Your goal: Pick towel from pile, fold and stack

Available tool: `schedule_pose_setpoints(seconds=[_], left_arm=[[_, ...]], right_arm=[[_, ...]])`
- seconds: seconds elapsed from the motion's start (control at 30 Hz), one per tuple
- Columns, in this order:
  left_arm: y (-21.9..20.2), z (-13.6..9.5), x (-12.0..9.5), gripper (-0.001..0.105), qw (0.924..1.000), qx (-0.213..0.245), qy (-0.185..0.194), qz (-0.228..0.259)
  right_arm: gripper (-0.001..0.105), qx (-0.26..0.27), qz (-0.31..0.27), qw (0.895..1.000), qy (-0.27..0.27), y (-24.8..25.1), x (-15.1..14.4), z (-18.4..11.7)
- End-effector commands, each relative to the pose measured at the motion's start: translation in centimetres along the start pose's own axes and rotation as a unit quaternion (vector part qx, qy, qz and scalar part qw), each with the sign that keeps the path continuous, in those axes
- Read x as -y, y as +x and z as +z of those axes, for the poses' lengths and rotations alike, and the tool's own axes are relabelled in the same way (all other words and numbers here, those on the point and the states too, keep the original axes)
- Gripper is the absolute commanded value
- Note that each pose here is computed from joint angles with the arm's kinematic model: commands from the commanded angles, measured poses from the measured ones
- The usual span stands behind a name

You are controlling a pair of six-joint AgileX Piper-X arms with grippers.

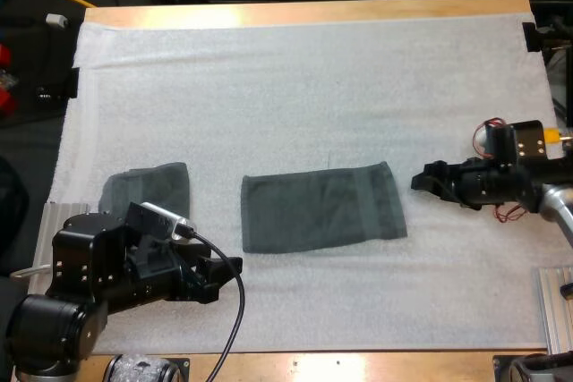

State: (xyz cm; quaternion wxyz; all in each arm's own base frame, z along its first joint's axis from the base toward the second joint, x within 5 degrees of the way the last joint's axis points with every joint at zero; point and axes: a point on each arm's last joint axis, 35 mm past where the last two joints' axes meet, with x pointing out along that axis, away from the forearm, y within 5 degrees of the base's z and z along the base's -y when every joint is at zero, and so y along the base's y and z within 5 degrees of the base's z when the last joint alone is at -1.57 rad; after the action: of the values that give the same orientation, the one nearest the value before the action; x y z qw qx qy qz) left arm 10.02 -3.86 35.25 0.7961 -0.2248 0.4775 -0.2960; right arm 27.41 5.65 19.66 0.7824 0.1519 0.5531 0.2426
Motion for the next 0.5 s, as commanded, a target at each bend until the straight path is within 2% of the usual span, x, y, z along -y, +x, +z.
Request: schedule_pose_setpoints(seconds=[0.0, 0.2, 0.47], left_arm=[[-0.2, 0.1, 0.2, 0.061, 1.0000, 0.005, 0.001, -0.004], [-0.2, 0.1, 0.2, 0.061, 1.0000, 0.005, 0.001, -0.004], [-0.2, 0.1, 0.2, 0.061, 1.0000, 0.005, 0.001, -0.004]], right_arm=[[0.063, 0.005, 0.017, 1.000, -0.010, 0.4, 0.2, 0.5], [0.063, -0.015, 0.052, 0.999, 0.000, 2.9, 1.4, 0.6], [0.063, -0.037, 0.054, 0.997, 0.027, 5.3, 2.4, 0.4]])
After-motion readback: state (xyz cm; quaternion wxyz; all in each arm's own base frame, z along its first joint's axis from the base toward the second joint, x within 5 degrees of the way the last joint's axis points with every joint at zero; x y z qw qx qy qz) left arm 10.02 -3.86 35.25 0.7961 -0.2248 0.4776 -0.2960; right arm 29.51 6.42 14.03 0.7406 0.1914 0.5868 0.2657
